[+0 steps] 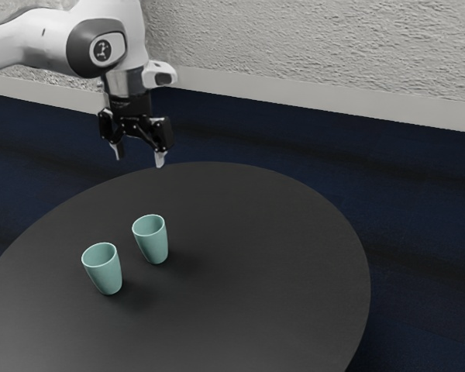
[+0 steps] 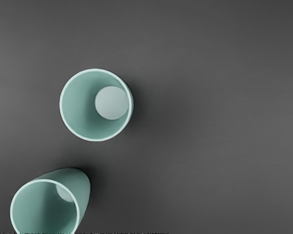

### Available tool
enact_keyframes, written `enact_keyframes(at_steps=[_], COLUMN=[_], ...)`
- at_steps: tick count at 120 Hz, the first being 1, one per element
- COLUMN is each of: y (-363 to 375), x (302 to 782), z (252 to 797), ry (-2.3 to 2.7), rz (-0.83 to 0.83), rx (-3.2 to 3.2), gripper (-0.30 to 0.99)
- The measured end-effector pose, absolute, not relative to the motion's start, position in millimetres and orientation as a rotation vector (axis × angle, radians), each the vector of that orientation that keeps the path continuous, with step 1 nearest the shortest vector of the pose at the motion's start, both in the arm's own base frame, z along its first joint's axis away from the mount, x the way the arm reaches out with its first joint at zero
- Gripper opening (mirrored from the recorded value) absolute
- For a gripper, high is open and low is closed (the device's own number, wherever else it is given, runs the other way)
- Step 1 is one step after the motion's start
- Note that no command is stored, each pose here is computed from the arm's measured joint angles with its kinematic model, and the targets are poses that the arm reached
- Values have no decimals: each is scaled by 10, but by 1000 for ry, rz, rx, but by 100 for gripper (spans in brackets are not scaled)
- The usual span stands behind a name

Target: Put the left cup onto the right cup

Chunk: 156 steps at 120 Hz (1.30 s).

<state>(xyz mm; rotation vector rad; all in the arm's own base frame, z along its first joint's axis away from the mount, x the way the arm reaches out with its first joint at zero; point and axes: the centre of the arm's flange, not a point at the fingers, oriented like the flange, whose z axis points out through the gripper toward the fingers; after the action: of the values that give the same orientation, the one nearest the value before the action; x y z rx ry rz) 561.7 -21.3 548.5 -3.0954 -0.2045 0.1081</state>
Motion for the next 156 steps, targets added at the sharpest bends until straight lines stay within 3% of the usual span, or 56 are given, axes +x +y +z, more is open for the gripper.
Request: enact_keyframes(at_steps=[73,156], y=[-51,195], x=[5296,4832], z=[4971,4407], ry=[-266,-380], rz=[98,206], rx=[-3115,-3127], gripper=[68,66])
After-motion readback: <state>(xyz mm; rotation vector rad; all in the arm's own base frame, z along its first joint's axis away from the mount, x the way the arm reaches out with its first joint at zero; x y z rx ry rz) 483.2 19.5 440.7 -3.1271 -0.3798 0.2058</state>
